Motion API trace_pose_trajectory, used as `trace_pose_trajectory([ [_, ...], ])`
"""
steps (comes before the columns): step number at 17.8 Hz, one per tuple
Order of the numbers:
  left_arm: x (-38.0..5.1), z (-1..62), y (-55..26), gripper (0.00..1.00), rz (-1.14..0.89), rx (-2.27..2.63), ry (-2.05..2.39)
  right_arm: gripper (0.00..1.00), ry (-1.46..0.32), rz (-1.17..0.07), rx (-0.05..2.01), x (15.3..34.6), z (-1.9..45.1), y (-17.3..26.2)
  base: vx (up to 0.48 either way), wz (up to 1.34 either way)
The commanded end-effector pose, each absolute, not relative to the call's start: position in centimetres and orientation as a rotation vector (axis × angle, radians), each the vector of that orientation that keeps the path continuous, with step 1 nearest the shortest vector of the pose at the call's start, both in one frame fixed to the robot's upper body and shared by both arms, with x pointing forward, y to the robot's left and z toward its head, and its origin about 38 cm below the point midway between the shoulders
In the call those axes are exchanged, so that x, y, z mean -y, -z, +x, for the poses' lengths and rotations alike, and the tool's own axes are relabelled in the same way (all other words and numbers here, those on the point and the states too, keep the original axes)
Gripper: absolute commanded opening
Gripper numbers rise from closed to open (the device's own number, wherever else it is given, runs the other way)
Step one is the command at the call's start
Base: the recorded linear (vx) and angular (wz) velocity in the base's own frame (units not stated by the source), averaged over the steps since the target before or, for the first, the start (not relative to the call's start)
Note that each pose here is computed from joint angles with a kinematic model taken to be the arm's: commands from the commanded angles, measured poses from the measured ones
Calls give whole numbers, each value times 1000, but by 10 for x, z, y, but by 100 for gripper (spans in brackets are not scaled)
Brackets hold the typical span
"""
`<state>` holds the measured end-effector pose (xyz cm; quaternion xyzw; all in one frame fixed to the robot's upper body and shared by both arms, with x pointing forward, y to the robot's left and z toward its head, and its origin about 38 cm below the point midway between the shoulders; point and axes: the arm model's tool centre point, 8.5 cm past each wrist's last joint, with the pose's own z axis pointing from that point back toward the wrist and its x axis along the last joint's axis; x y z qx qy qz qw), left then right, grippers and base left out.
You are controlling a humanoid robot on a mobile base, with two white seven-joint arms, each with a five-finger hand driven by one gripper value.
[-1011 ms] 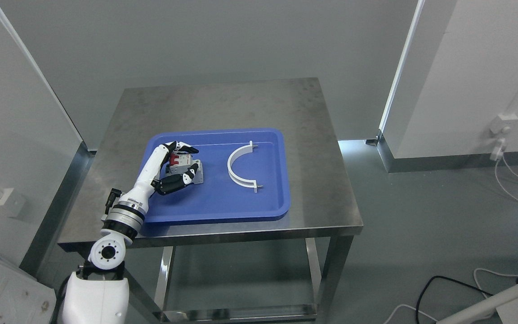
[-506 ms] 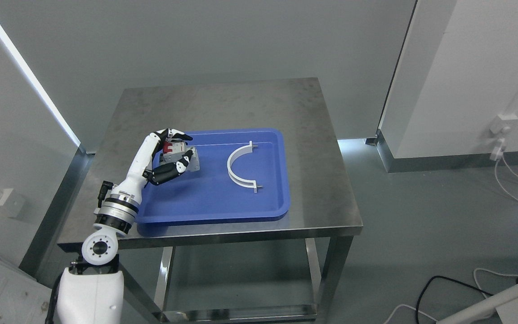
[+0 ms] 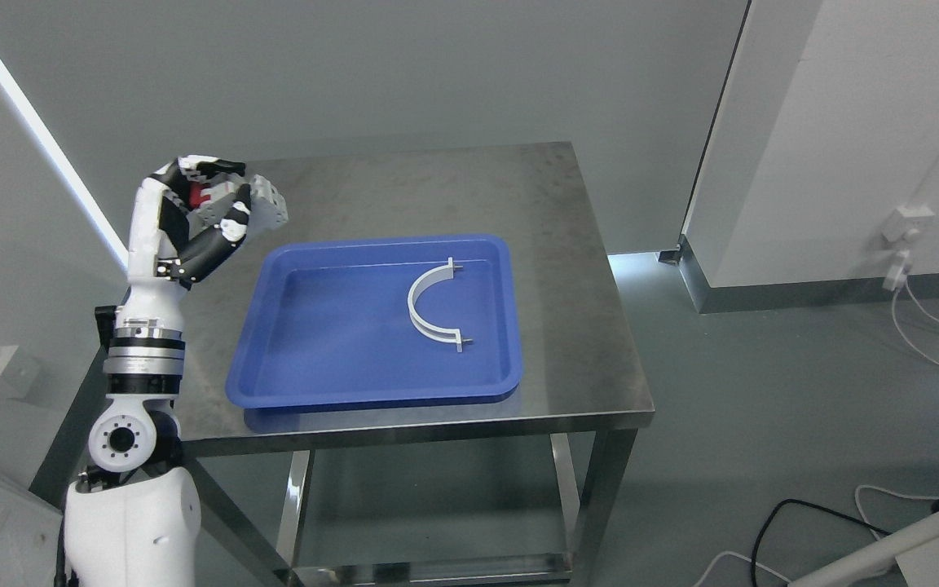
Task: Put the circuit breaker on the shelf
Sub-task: 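Lift the circuit breaker off the tray with the left hand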
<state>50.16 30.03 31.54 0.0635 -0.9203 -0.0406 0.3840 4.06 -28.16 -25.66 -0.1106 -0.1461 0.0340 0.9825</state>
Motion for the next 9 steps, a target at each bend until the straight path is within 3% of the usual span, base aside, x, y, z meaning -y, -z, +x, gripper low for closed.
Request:
trace_pose_trajectory([
  [1, -368, 475, -302, 2, 176, 2375, -271, 100, -95, -247, 77, 293, 19, 259, 0, 0],
  [9, -365, 453, -272, 2, 167, 2331, -294, 100, -95, -247, 77, 293, 19, 259, -50, -56],
])
